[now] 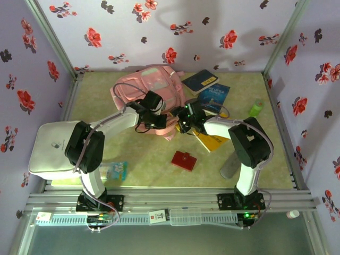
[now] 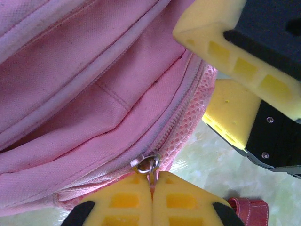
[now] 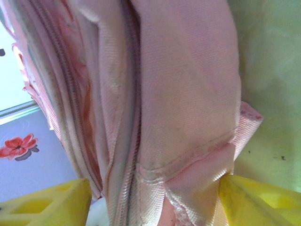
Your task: Pack books, pencil case, and school supplies into a backpack
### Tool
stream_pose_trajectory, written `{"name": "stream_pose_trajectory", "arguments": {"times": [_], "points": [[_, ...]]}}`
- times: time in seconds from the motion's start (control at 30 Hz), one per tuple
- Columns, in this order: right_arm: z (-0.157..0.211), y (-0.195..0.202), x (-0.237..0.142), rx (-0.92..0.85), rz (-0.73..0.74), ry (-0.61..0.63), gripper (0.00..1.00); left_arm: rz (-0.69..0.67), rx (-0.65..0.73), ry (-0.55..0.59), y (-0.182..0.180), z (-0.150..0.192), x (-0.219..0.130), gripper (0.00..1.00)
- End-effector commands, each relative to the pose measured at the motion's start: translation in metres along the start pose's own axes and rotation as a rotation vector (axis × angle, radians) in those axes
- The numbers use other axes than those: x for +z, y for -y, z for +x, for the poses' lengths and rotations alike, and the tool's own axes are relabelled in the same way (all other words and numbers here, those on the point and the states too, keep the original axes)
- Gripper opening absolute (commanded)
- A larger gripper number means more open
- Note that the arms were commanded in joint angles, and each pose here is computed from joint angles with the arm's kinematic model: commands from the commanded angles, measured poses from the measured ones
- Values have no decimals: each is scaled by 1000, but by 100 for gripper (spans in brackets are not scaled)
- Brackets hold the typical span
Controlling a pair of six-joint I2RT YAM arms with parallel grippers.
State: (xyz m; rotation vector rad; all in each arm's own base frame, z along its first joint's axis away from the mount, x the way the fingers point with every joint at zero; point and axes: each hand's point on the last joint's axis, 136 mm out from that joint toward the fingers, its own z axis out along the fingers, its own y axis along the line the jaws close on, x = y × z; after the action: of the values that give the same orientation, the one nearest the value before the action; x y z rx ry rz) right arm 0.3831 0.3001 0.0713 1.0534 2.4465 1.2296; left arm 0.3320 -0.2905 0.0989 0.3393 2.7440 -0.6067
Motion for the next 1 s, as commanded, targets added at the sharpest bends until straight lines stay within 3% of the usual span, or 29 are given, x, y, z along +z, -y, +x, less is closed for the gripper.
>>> {"name": "stream_pose_trajectory", "arguments": {"times": [0.0,0.27,0.5,0.97], "points": [[1,7,10,11,30,2,67,40,34,2,15,-6,-7,0],[-3,19,16,4,78,17,50,14,86,-52,9,7,-10,0],[-17,36,7,-12,136,90,38,-81,121,-116,-19,22,-17,0],[-42,45,-7,-66,188,190,32,-267,89,-143,-83,33,-39,0]]}}
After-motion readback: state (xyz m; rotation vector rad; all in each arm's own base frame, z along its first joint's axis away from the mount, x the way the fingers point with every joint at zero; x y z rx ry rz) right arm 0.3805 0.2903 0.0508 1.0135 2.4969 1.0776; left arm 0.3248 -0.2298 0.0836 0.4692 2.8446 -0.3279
